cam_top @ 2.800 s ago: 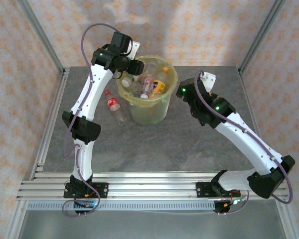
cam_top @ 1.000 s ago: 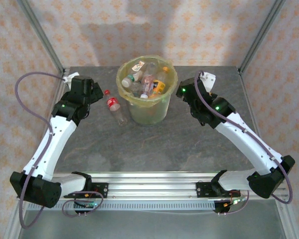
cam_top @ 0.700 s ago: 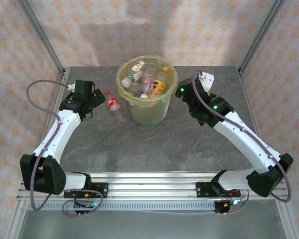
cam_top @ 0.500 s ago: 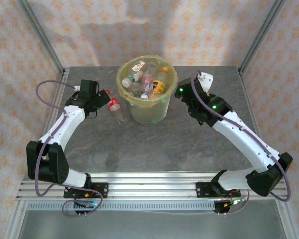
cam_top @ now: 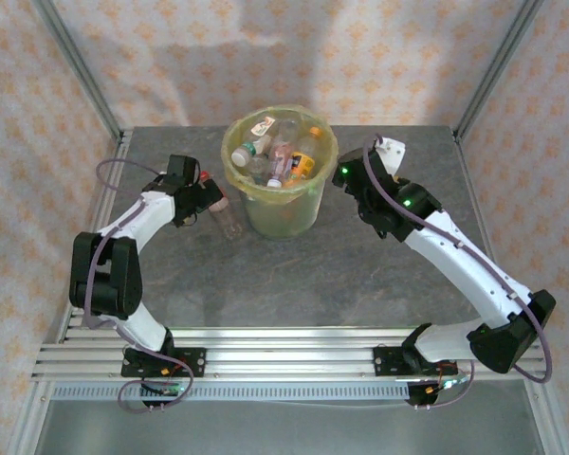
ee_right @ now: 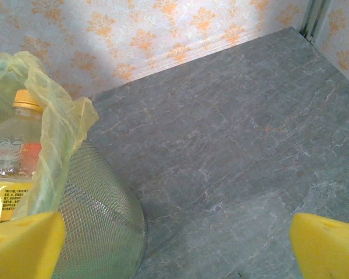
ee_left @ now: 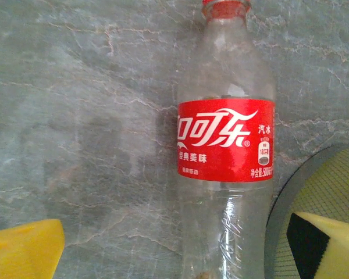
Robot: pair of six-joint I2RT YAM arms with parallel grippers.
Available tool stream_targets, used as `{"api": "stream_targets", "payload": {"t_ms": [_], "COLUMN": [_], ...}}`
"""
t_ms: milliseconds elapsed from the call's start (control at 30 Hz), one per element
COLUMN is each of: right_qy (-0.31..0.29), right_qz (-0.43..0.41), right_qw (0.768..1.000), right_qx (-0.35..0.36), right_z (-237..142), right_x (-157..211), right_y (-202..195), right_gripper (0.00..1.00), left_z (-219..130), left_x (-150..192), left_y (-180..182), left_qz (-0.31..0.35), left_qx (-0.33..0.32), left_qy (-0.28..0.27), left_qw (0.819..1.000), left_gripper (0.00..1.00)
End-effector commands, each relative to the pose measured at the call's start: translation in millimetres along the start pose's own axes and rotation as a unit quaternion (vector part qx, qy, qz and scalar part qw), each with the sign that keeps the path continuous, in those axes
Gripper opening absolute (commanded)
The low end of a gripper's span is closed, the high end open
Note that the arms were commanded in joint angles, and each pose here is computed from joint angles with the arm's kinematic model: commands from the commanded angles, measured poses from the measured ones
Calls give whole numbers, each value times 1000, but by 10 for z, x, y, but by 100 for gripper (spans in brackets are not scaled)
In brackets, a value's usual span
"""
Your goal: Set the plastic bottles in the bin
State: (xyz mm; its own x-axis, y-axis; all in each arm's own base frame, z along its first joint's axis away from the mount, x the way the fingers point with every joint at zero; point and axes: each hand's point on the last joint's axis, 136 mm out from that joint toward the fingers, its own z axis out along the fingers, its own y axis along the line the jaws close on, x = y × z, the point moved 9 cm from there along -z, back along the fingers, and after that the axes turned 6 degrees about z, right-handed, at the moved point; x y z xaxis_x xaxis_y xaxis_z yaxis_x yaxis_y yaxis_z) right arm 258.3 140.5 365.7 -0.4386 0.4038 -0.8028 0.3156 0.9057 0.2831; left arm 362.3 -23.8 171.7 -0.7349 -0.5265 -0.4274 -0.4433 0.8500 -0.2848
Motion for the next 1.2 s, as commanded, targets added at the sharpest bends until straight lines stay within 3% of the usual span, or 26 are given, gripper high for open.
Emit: {"api": "stream_targets", "payload": {"t_ms": [0, 600, 1167], "right_qy": [1, 0, -1], "right_qz": [2, 0, 0], "right_qw": [1000, 1000, 1000], "right_qx": [2, 8, 9], "right_z": [-8, 13, -4], "right_x": [-18, 3, 1], "right_y": [24, 13, -8], "right_gripper": [99, 99, 99], "left_z": [39, 400, 645], "left_x": [-58, 34, 189], "left_y": [-85, -233, -49], "left_qz": [-2, 24, 10], "left_qx": [26, 11, -47], "left_qy": [-3, 39, 61], "left_qw": [1000, 999, 997], "left_gripper": [100, 99, 83]}}
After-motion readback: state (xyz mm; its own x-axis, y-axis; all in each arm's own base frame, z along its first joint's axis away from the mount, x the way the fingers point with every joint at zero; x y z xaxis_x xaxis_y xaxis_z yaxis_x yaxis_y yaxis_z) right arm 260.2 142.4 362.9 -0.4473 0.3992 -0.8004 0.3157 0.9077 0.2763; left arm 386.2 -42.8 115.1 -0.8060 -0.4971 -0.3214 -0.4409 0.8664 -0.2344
